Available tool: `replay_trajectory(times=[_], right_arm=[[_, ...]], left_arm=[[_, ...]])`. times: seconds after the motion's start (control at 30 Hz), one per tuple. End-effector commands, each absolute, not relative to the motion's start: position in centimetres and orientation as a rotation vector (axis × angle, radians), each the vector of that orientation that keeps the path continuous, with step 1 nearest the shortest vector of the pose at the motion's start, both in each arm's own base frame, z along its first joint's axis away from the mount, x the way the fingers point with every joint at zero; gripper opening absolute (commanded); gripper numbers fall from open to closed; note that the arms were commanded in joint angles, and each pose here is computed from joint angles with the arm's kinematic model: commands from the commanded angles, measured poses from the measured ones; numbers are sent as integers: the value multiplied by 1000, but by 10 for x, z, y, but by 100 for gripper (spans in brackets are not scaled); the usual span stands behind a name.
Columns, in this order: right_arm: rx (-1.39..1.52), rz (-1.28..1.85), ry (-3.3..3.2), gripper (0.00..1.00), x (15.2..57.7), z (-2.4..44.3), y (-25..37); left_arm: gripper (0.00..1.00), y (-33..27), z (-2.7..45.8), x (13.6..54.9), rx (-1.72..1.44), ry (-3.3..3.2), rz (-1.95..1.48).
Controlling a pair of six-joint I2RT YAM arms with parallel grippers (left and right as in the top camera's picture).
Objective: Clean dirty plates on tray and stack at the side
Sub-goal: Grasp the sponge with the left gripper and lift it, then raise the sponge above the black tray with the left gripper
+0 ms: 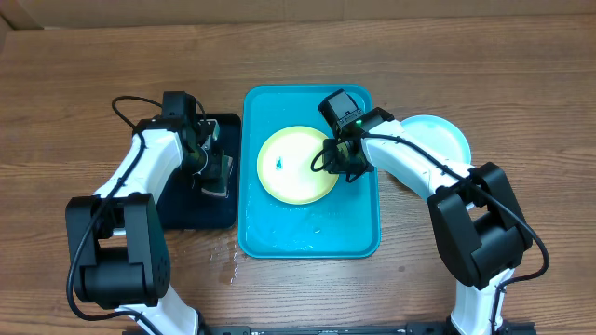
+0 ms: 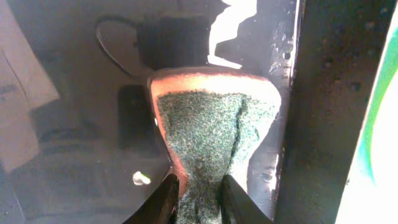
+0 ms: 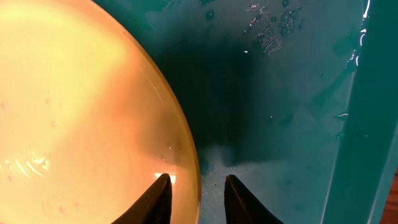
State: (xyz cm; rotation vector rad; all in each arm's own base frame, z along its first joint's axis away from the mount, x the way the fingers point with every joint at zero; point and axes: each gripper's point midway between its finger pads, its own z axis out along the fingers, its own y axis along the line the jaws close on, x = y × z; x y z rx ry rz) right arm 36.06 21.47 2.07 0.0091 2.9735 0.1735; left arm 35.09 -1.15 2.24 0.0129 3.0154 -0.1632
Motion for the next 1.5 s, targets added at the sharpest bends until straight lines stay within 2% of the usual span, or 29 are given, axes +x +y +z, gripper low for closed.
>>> replay_trajectory(times=[0.0,0.47,0.9,1.0,1.07,1.1,1.2,1.27,1.3,1.47], right_arm=[[19,174,2982,30,360,17,213],[19,174,2982,30,360,17,213],[19,174,2982,30,360,17,213],[19,174,2982,30,360,17,213],[19,174,2982,30,360,17,213],[19,174,2982,31,360,17,213],[19,174,2983,42,359,17,213],[20,174,2983,43,359,17,213],[20,174,2983,41,359,17,213],[38,174,2986,16,359,17,213]], left_arm=[[24,-13,34,358,36,2981,-180],[24,-16,23,353,44,2983,-189],[19,-16,17,351,42,2980,-190],[15,-17,15,348,15,2988,-202],[4,-22,15,347,19,2988,-247],[4,-24,16,348,21,2985,-263],[4,-24,20,350,29,2979,-257],[4,-19,28,353,23,2975,-234],[4,-15,39,356,8,2966,-209],[4,-13,86,368,-42,2878,-207]])
